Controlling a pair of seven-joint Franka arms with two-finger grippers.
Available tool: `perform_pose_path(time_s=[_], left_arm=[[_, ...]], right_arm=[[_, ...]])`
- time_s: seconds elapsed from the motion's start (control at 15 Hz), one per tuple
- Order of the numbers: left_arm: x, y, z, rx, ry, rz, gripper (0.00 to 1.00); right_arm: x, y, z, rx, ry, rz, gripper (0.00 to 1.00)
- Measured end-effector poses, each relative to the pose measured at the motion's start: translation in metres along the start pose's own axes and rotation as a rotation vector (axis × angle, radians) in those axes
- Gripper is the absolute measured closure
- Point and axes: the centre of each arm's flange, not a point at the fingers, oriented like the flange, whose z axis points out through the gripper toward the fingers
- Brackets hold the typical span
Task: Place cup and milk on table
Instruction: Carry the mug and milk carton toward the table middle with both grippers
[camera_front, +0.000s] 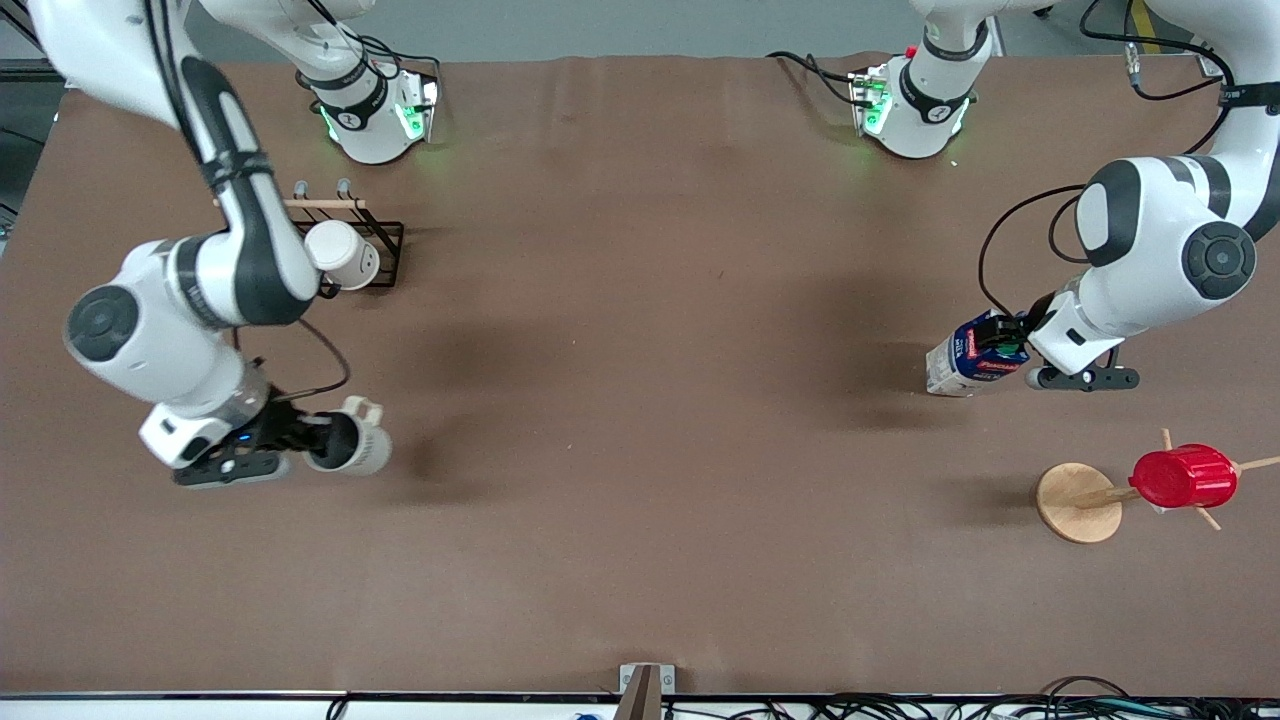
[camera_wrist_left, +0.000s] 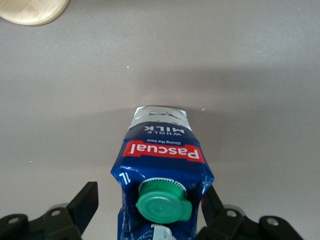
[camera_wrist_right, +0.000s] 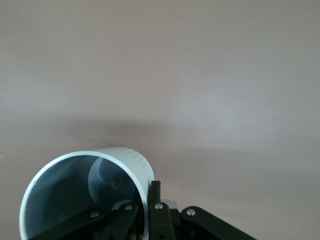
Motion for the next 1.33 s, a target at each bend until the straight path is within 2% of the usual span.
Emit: perform_pose_path(time_s=[0.13, 0.2, 0.33, 0.53, 0.8, 1.07, 1.33], left_arm=[[0.0, 0.001, 0.0, 0.0, 0.0, 0.001, 0.21], [0.0, 0.001, 0.0, 0.0, 0.0, 0.003, 0.37], [0.0, 0.003, 0.0, 0.0, 0.001, 0.006, 0.54], [0.001, 0.007, -0.002, 0.001, 0.005, 0.013, 0.58], [0.011, 0.041, -0.024, 0.002, 0.048, 0.067, 0.58], [0.03, 0.113, -0.066, -0.023, 0.105, 0.083, 0.58], [0.044, 0.202, -0.075, -0.069, 0.108, 0.075, 0.58]], right_arm=[[-0.008, -0.069, 0.001, 0.008, -0.001, 0.041, 0.95], [-0.016, -0.104, 0.002, -0.008, 0.003, 0.059, 0.95], [-0.036, -0.172, 0.007, -0.034, 0.013, 0.09, 0.95], [-0.07, -0.247, 0.031, -0.047, -0.001, 0.105, 0.95], [-0.098, -0.298, 0.068, -0.062, -0.012, 0.139, 0.95], [-0.107, -0.337, 0.102, -0.075, 0.009, 0.197, 0.95], [-0.108, -0.356, 0.122, -0.063, 0.009, 0.214, 0.95]])
